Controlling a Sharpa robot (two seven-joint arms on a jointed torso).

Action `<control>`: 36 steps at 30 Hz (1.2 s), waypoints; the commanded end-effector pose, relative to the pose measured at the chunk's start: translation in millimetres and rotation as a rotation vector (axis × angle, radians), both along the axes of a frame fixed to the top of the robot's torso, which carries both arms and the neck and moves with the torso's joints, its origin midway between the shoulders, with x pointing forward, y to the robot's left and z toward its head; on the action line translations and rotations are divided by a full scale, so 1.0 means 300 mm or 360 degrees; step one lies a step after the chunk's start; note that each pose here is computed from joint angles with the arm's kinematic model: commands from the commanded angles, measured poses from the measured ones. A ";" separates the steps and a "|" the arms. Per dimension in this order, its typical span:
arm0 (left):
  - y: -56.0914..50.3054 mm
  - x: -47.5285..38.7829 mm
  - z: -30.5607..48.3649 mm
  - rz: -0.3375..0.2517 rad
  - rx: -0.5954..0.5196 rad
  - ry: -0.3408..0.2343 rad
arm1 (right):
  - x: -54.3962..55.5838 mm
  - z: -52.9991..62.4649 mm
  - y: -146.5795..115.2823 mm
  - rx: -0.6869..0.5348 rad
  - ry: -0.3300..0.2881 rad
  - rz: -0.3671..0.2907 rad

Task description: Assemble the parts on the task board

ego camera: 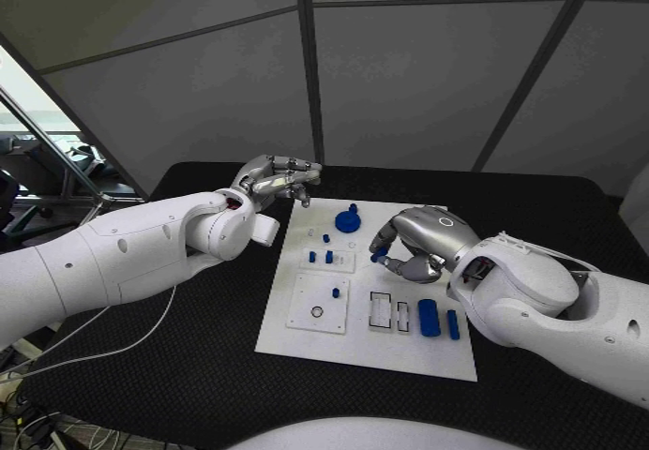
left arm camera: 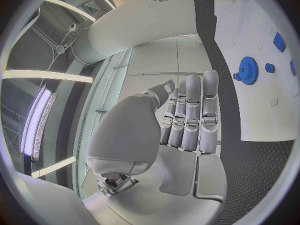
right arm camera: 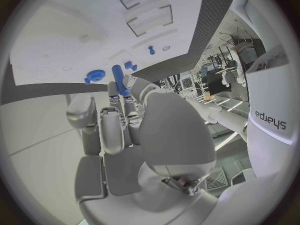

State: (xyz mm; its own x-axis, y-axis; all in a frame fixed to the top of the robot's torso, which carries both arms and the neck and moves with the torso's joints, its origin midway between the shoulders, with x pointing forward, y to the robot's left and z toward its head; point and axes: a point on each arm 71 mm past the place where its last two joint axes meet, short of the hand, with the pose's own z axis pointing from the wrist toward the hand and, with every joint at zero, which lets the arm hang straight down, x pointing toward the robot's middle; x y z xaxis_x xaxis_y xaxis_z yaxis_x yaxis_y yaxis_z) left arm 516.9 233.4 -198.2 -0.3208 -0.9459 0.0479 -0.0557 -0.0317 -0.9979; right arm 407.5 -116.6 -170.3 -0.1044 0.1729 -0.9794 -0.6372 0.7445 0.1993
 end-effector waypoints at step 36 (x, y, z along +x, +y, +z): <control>-0.072 0.024 0.007 -0.0020 -0.0035 -0.0047 | -0.078 -0.207 0.290 0.0052 0.0330 0.0412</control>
State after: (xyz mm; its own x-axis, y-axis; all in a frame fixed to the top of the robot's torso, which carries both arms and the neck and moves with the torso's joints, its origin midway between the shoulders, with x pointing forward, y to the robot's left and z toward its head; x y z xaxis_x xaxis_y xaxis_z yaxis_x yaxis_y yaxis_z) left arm 523.4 212.7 -198.4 -0.3303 -0.9423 0.0542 -0.0392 -0.0437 -0.9983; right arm 385.5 -30.8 -231.2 -0.3296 0.1677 -0.9291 -0.7394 0.5661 0.3645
